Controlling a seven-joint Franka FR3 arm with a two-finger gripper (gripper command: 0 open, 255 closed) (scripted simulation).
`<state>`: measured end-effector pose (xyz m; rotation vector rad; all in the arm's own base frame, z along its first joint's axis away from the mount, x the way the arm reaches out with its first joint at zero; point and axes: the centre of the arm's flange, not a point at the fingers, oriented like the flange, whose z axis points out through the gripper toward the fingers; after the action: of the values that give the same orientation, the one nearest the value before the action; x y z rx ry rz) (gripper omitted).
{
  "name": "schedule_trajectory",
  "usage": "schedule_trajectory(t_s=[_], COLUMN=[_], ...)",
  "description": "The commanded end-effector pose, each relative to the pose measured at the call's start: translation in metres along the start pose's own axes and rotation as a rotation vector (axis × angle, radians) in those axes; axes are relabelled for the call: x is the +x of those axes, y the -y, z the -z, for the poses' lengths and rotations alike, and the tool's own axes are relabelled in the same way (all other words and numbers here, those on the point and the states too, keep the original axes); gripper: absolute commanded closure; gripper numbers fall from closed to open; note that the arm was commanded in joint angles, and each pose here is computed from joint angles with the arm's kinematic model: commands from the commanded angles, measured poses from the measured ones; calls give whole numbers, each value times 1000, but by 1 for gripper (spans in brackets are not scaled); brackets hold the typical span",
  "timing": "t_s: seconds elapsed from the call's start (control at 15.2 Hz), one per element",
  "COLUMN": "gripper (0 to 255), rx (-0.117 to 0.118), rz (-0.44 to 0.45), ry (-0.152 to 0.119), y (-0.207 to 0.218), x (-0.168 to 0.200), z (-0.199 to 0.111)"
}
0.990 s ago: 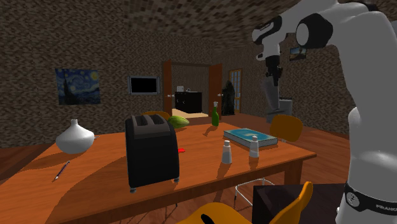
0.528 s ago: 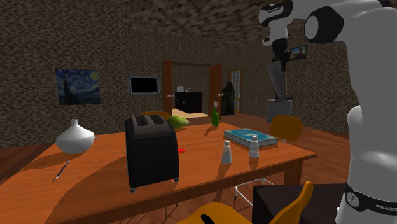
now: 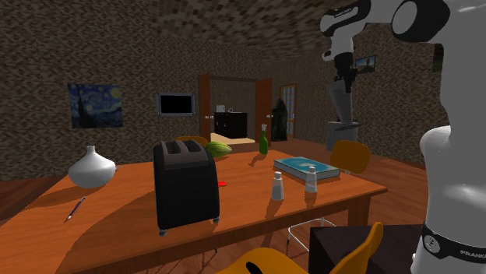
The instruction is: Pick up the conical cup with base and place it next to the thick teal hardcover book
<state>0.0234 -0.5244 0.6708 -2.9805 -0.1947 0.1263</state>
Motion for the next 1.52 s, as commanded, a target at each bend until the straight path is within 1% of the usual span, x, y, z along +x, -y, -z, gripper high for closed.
schedule_trajectory(t_s=[0.0,1.45], gripper=[255,255], rx=[-1,-1], rz=[0,0], ry=[1,1], y=[-2,-20], x=[0,9], z=[-11,-125])
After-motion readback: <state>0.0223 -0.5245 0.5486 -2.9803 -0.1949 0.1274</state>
